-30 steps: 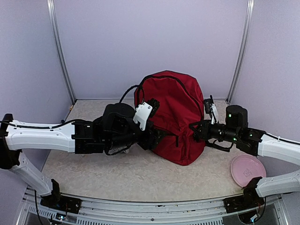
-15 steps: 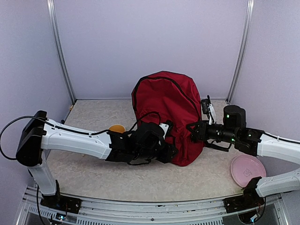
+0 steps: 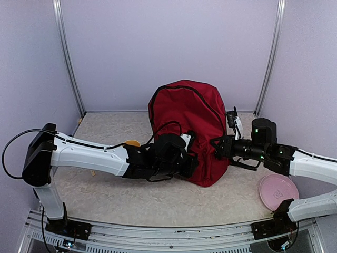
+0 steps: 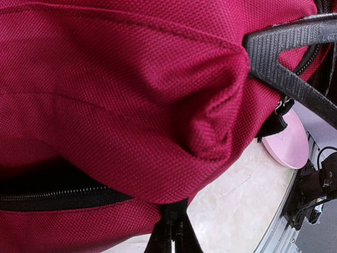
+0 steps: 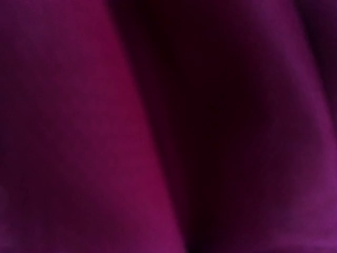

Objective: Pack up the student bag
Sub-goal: Pick up the lower front pocket of the student bag, then zip the lower front pocket of the bag in the student bag.

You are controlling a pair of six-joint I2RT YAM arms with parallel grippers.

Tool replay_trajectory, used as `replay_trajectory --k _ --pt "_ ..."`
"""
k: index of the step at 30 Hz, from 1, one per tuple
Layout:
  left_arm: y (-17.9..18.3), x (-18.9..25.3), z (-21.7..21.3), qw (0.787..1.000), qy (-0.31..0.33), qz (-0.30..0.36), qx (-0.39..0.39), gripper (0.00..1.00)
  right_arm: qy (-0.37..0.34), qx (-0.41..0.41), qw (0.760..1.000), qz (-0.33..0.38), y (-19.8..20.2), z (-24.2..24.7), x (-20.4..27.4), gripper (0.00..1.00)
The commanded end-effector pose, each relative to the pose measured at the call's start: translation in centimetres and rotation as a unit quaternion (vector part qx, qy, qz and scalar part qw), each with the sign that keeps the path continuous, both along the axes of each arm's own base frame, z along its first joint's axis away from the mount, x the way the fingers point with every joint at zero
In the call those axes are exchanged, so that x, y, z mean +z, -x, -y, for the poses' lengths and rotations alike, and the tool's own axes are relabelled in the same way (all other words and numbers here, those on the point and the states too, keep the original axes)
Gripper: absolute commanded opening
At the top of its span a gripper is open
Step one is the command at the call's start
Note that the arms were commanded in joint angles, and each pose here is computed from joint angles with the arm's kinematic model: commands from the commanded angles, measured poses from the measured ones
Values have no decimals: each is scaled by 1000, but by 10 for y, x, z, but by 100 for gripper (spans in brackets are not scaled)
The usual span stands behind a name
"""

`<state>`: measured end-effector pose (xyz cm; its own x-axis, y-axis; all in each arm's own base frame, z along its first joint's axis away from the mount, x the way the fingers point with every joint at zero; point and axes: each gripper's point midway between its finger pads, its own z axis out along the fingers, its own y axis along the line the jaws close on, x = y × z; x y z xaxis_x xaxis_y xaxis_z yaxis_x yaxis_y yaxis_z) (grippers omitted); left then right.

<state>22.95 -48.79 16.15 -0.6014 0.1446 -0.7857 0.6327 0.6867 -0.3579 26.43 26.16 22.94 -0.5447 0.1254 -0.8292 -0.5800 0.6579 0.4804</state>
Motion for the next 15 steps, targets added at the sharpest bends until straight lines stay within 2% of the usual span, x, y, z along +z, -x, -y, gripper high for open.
replay_trajectory --k 1,7,9,11,15 --pt "-6 17 -2 1000 12 14 -1 0 -27 -1 999 27 2 -2 29 0" --pt "-8 15 -19 1000 6 8 1 0 11 8 998 59 5 3 36 2" --pt "-8 16 -19 1000 11 7 -8 0 30 43 996 73 13 -2 35 25" --pt "-6 16 -17 1000 14 8 -21 0 54 62 994 69 20 -2 29 40" --pt "-2 18 -16 999 17 10 -41 0 95 61 991 70 36 -2 26 45"
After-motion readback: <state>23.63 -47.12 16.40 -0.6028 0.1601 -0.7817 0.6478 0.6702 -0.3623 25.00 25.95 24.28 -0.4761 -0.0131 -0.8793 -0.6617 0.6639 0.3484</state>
